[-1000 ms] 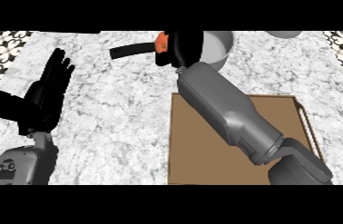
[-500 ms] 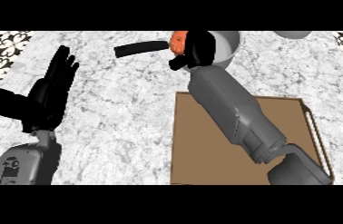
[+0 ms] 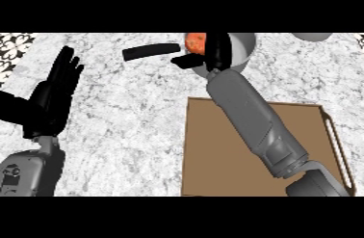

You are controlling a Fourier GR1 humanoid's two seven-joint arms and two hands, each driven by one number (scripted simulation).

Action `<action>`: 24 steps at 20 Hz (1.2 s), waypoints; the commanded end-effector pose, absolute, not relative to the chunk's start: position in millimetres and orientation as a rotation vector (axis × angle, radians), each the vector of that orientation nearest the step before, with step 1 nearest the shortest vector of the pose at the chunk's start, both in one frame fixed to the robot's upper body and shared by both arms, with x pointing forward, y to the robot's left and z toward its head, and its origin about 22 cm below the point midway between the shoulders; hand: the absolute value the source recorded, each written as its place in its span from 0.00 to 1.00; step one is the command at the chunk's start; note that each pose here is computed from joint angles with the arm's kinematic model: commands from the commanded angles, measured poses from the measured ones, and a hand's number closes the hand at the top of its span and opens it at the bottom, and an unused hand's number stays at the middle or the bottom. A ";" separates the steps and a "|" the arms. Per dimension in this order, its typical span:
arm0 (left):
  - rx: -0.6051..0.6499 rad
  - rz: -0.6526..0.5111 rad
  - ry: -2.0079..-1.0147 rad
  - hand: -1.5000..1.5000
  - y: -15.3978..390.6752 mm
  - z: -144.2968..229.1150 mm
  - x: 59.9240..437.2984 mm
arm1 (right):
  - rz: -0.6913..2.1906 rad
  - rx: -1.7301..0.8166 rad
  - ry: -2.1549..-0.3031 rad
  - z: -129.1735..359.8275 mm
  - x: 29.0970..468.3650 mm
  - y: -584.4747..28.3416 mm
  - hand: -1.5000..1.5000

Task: Pick the squash from the tray and place it in the pot

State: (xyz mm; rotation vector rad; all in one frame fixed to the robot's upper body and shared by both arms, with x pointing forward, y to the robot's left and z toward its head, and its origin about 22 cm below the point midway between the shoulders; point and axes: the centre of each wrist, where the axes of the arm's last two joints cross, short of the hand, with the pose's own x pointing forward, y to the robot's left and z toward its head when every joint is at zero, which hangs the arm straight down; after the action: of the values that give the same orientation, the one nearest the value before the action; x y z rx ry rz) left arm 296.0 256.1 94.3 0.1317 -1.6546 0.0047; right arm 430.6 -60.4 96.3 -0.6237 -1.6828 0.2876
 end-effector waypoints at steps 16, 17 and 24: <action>0.186 0.050 -1.622 0.50 262.1 97.9 293.7 | 0.094 -0.326 -1.756 77.8 447.8 -165.8 0.00; 0.211 0.047 -1.626 0.50 289.7 89.8 286.9 | 0.108 -0.320 -1.758 79.9 446.1 -186.5 0.00; 0.203 0.059 -1.606 0.50 268.8 79.7 285.9 | 0.145 -0.335 -1.758 89.2 443.0 -210.6 0.00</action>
State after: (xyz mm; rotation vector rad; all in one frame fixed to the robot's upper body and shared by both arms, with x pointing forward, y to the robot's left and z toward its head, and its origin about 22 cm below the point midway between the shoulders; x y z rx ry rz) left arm 286.0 275.5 83.6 0.1956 -1.6141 0.0587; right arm 440.4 -200.6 71.4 -0.3402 -1.7613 0.1281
